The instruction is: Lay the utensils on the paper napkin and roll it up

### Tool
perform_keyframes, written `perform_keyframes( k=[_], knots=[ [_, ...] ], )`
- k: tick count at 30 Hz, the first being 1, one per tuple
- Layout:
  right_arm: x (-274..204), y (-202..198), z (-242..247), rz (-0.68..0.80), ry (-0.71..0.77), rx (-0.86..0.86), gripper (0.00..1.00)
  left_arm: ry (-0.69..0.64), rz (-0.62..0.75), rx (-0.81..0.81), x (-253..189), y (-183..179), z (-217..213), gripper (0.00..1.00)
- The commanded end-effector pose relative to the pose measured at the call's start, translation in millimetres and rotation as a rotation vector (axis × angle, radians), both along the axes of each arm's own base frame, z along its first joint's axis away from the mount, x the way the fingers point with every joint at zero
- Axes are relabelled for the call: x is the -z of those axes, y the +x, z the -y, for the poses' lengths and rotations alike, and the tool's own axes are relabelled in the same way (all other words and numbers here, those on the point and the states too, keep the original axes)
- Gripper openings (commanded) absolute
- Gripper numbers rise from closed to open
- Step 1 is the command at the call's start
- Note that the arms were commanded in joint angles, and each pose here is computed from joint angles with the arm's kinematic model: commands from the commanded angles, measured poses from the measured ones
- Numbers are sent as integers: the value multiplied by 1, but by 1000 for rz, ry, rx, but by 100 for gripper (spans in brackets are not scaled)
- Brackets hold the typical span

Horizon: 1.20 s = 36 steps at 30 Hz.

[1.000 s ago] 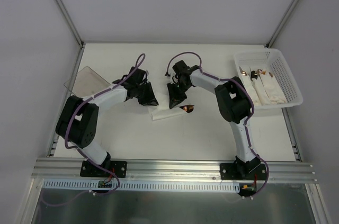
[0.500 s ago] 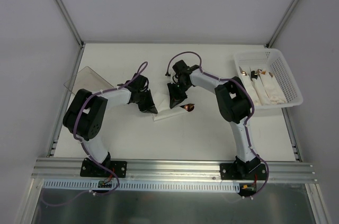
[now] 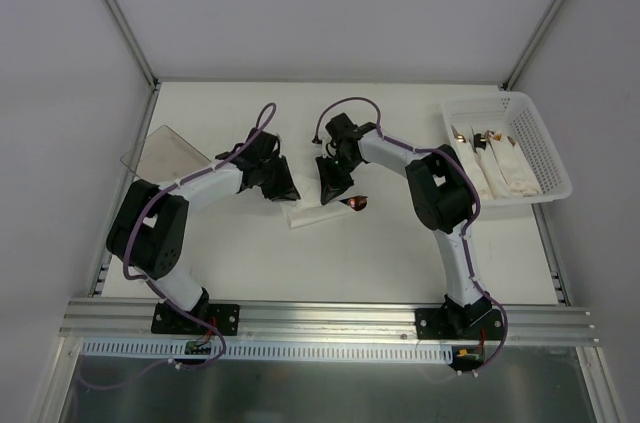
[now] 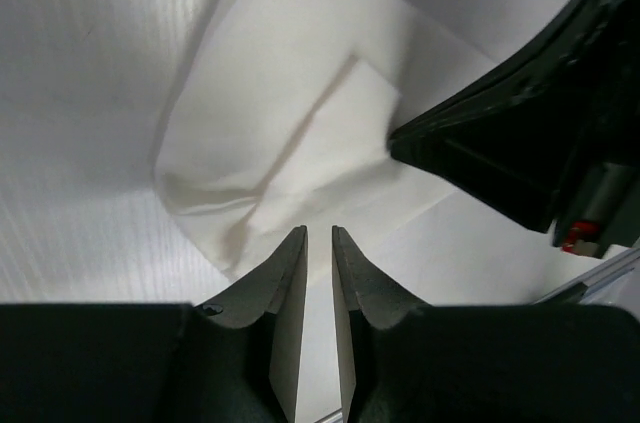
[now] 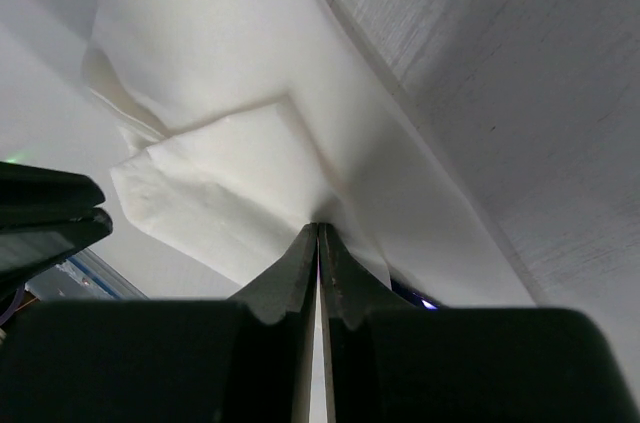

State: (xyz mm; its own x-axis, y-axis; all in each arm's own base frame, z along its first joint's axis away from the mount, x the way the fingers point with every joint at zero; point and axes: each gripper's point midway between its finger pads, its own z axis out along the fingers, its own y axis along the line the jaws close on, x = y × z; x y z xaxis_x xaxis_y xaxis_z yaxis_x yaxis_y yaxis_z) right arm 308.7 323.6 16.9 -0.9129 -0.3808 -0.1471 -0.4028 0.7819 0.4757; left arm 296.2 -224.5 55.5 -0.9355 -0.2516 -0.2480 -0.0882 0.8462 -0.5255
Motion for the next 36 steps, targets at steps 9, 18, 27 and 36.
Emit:
perform_keyframes(
  k=[9, 18, 27, 36],
  knots=[
    [22, 5, 19, 22, -121, 0, 7, 5, -72, 78, 26, -7, 34, 14],
    [9, 6, 16, 35, -89, -10, 7, 62, -198, 60, 69, -30, 28, 9],
    [-65, 23, 21, 78, 130, 101, 14, 73, -260, -128, 90, -41, 9, 0],
    [-95, 36, 36, 94, 209, 207, 15, 81, -239, -337, 94, -38, -13, 0]
  ],
)
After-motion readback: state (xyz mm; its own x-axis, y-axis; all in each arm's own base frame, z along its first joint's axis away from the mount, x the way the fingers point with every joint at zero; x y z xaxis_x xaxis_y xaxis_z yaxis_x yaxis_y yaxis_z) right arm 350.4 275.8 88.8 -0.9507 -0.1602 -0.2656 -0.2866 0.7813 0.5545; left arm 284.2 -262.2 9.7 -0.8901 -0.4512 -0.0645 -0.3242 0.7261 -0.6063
